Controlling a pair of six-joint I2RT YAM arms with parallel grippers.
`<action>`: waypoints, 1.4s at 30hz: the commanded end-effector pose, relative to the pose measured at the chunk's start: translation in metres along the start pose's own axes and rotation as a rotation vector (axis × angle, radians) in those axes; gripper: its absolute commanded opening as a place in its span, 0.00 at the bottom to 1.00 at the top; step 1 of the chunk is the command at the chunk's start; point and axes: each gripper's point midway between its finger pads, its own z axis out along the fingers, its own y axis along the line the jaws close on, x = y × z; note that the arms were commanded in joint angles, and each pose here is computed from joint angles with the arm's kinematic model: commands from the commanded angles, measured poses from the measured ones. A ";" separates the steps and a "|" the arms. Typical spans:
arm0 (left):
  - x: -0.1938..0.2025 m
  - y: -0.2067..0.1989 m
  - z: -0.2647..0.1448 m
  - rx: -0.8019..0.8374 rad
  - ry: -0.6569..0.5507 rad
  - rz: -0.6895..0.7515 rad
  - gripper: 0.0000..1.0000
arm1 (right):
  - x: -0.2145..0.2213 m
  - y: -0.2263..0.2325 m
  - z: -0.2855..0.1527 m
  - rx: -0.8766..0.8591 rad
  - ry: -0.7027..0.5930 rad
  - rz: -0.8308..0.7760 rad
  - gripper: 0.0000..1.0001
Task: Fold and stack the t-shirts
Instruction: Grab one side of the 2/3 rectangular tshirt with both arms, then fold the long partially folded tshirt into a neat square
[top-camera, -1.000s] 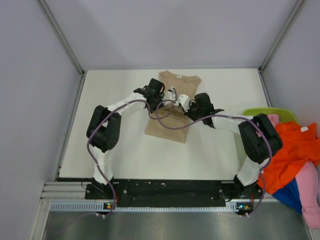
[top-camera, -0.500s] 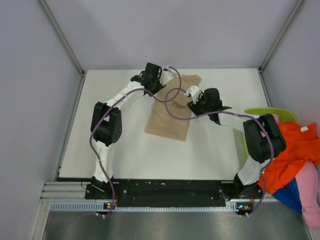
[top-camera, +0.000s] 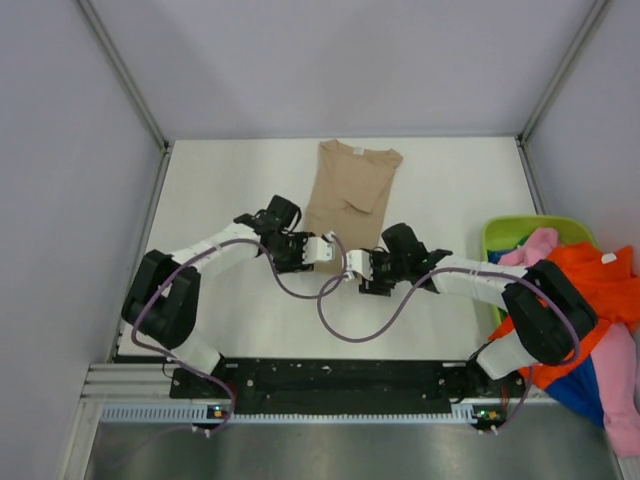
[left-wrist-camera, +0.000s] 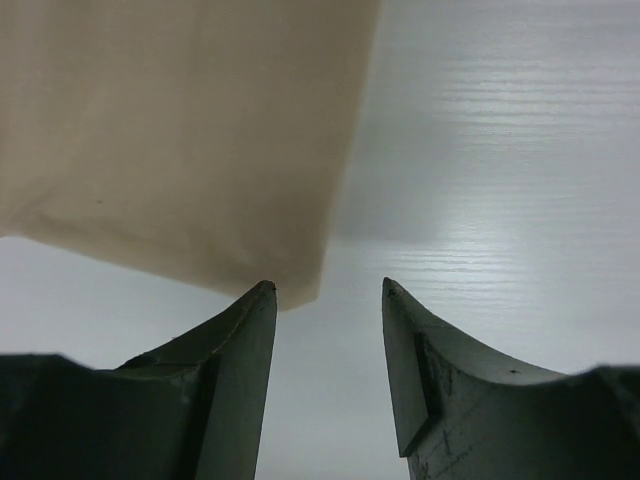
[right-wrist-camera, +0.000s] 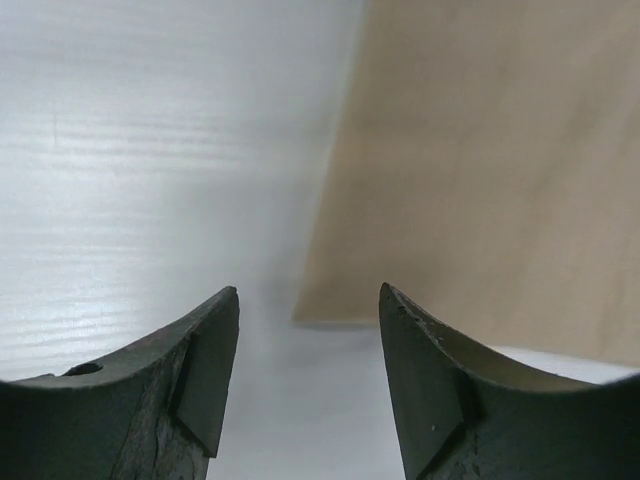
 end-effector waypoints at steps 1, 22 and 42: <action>-0.003 0.010 0.015 -0.036 -0.017 0.081 0.51 | 0.015 -0.009 0.007 -0.010 0.137 -0.088 0.56; 0.012 -0.012 -0.005 -0.010 0.140 -0.123 0.00 | -0.014 0.024 -0.016 -0.038 0.261 -0.085 0.00; -0.041 -0.116 -0.176 -0.027 -0.105 -0.077 0.00 | -0.120 0.105 -0.126 -0.177 0.125 -0.107 0.00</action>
